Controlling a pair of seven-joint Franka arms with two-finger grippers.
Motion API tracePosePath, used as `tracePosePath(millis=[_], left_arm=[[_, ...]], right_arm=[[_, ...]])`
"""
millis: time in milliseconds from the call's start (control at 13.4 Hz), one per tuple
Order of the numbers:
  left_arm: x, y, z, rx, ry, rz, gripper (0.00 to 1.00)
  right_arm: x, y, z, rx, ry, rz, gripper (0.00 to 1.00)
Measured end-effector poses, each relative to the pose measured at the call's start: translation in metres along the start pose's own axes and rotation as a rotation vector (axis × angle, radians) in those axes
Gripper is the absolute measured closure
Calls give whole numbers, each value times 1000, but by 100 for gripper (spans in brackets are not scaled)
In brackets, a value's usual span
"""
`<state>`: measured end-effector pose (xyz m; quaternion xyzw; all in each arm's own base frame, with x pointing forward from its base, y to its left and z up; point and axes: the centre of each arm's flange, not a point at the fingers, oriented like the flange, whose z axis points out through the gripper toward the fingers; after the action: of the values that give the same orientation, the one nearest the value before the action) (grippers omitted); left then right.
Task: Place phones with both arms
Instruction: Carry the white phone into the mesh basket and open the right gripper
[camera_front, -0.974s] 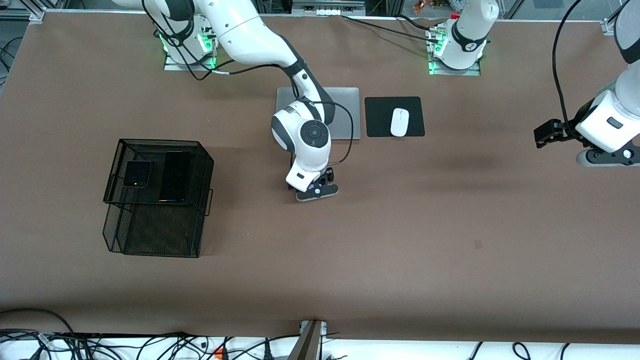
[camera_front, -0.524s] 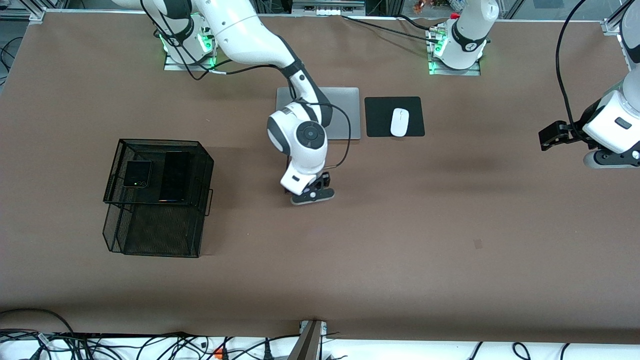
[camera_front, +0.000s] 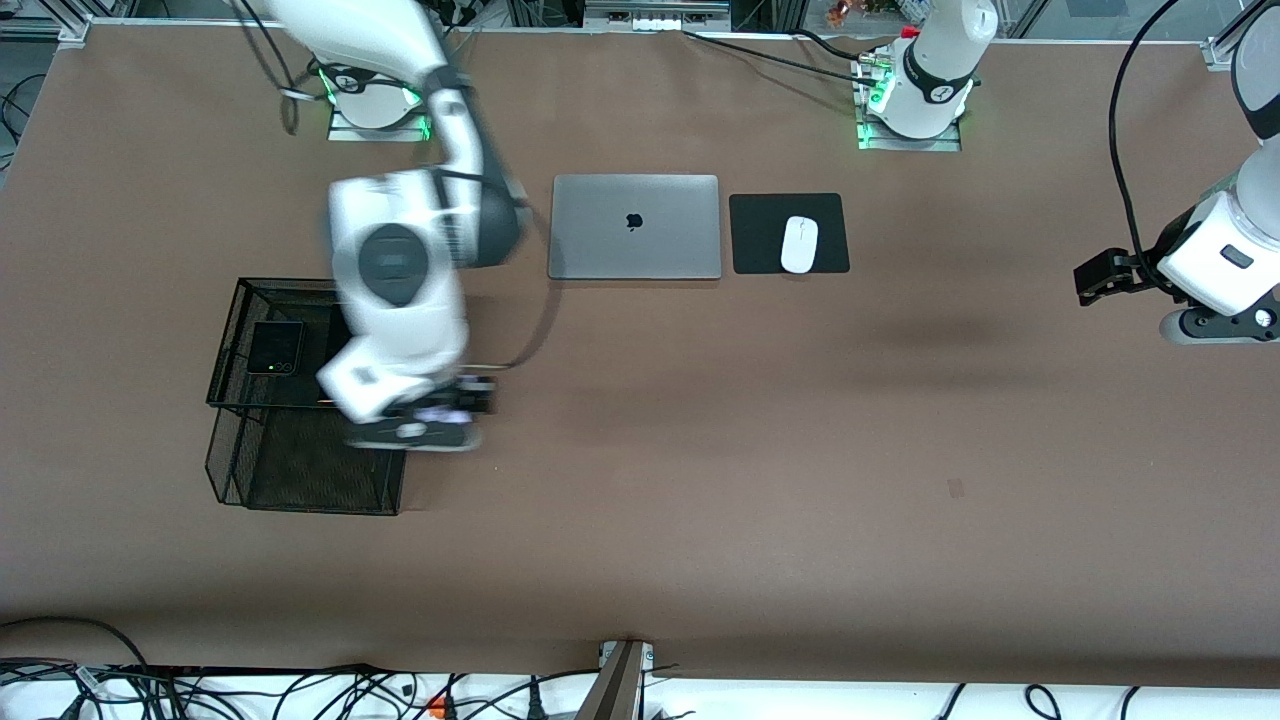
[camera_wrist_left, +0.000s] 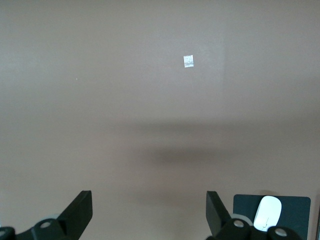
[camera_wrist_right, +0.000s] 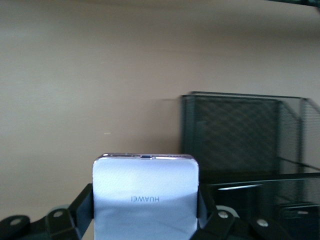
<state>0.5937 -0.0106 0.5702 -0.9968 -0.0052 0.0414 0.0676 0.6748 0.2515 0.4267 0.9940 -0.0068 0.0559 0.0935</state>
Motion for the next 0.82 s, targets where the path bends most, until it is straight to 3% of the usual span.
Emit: tracePosePath(millis=[300,449,824], left_arm=[[0,2,0,0,0,0,0],[0,2,0,0,0,0,0],[1,3,0,-3,0,-24,0]], right_arm=[[28,133,36,-3,-82,-18,16],[33,178,65,24,-113,-2,16],[38,200,132,71,-81,38,16]])
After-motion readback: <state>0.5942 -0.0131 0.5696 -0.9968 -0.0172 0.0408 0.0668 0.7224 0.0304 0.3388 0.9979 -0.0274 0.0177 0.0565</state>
